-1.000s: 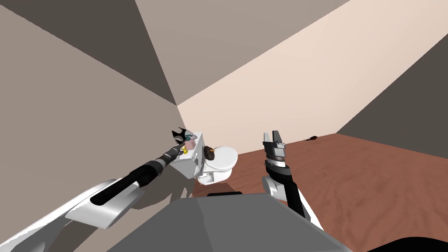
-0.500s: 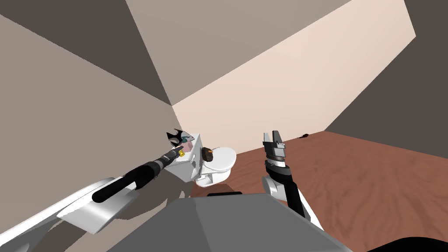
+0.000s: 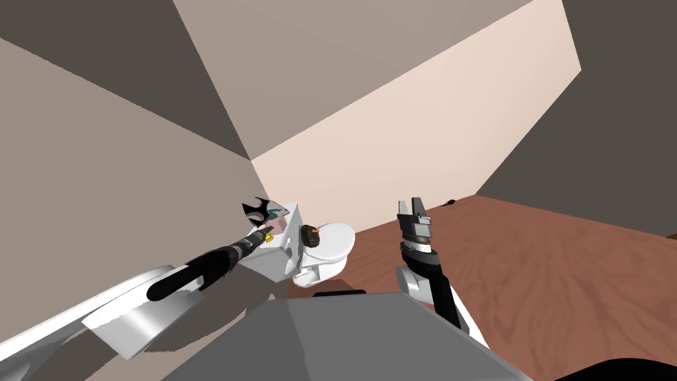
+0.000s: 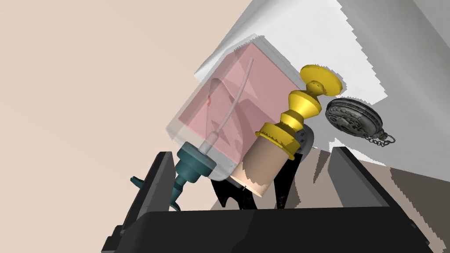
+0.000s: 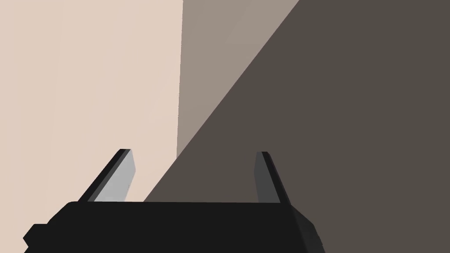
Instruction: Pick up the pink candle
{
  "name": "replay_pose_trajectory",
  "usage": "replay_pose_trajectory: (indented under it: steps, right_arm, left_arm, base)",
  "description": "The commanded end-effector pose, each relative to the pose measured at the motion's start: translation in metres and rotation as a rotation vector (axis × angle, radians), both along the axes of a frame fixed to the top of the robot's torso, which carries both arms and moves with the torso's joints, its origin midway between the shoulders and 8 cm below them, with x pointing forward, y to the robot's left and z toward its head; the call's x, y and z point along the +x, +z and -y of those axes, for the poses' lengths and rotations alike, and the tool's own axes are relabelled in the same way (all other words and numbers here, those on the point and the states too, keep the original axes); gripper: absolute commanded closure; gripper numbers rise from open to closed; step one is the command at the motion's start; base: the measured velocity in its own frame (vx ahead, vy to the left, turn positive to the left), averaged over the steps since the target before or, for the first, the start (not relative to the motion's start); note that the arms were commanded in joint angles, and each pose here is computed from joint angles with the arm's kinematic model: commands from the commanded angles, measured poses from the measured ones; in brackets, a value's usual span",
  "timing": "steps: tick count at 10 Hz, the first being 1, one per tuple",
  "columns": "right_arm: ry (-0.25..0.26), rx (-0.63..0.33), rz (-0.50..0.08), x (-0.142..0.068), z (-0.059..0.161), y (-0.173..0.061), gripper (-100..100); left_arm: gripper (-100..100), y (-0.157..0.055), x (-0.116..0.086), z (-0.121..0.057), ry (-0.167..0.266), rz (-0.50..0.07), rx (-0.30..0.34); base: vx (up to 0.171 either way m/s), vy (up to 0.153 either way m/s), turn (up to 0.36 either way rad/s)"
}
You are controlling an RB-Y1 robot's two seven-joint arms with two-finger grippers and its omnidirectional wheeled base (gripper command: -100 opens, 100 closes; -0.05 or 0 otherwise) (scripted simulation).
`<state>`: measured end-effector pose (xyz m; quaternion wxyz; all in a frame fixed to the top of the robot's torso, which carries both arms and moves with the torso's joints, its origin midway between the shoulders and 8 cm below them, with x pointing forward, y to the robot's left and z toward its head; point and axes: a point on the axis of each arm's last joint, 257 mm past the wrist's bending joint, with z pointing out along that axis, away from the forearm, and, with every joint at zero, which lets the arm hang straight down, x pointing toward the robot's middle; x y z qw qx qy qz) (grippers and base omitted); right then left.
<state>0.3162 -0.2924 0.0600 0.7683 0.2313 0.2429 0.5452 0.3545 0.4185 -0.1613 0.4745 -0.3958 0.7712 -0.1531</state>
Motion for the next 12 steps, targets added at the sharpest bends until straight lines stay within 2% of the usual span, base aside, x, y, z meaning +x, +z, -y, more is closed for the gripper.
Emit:
replay_pose_trajectory:
  steps: [1,6,10,11,12]
  right_arm:
    - [0.0,0.0,0.0,0.0,0.0,0.0,0]
    - [0.0,0.0,0.0,0.0,0.0,0.0,0]
    - [0.0,0.0,0.0,0.0,0.0,0.0,0]
    - [0.0,0.0,0.0,0.0,0.0,0.0,0]
    - [0.0,0.0,0.0,0.0,0.0,0.0,0]
  left_arm:
    - [-100,-0.005,-0.005,-0.009,0.02,-0.044,0.029]
    - [-100,-0.019,-0.026,-0.041,0.094,-0.177,0.125]
    - [-100,-0.022,-0.037,-0.056,0.13,-0.239,0.179]
    - [-100,-0.022,-0.035,-0.054,0.124,-0.229,0.17]
    - [0,-0.022,-0.036,-0.055,0.126,-0.231,0.172]
  base:
    - [0.023,0.01,-0.057]
    - [0.03,0.011,-0.114]
    - [0.017,0.01,-0.073]
    - [0.008,0.005,-0.014]
    - [0.0,0.0,0.0]
